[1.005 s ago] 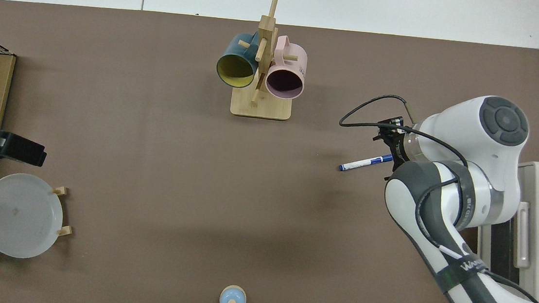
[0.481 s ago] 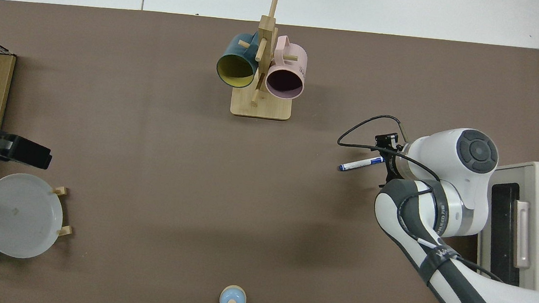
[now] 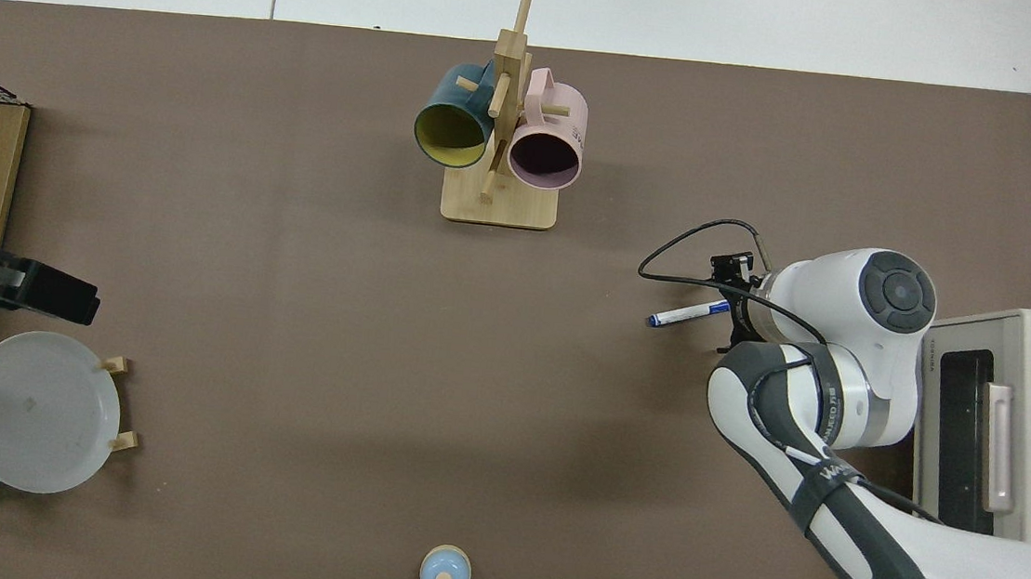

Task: Put markers into pen holder
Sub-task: 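Close the right gripper around the marker body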

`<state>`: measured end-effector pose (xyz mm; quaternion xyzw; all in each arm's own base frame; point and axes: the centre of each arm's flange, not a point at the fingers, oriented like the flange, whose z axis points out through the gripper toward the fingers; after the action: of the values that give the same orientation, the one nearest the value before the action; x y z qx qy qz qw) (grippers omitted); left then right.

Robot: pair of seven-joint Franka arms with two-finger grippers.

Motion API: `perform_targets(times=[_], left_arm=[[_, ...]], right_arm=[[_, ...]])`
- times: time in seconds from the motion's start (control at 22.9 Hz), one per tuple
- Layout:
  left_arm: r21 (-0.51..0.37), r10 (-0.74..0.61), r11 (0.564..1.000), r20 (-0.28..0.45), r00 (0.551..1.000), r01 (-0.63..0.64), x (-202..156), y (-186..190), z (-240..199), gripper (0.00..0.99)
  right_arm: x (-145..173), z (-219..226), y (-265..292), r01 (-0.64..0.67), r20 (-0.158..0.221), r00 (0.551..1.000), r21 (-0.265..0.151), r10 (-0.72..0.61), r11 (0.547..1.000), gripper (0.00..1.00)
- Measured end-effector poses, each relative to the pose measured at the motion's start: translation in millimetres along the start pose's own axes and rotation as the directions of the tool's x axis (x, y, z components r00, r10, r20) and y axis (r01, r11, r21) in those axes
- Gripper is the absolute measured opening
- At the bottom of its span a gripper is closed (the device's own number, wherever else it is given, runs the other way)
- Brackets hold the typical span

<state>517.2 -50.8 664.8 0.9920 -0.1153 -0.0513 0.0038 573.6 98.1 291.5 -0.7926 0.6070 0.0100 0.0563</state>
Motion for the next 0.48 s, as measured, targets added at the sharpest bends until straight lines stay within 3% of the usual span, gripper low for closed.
perform_targets(times=[0.17, 0.35, 0.44, 0.48], left_arm=[[0.0, 0.0, 1.0, 0.0, 1.0, 0.0, -0.4, 0.1, -0.2, 0.991], [0.0, 0.0, 1.0, -0.001, 1.0, 0.0, -1.1, 0.2, -0.9, 0.991], [0.0, 0.0, 1.0, -0.002, 1.0, 0.0, -1.5, 0.4, -1.4, 0.991], [0.0, 0.0, 1.0, -0.002, 1.0, 0.0, -1.6, 0.5, -1.6, 0.991]], right_arm=[[0.2, 2.6, 0.3, 0.005, 0.001, 1.0, -0.004, -0.005, 1.0, 0.99], [2.5, 6.3, -0.2, 0.01, 0.001, 1.0, -0.008, -0.01, 1.0, 0.9], [3.8, 7.9, -0.1, 0.018, 0.001, 1.0, -0.01, -0.018, 1.0, 0.81], [4.6, 8.1, -0.3, 0.021, 0.001, 1.0, -0.01, -0.021, 1.0, 0.7]])
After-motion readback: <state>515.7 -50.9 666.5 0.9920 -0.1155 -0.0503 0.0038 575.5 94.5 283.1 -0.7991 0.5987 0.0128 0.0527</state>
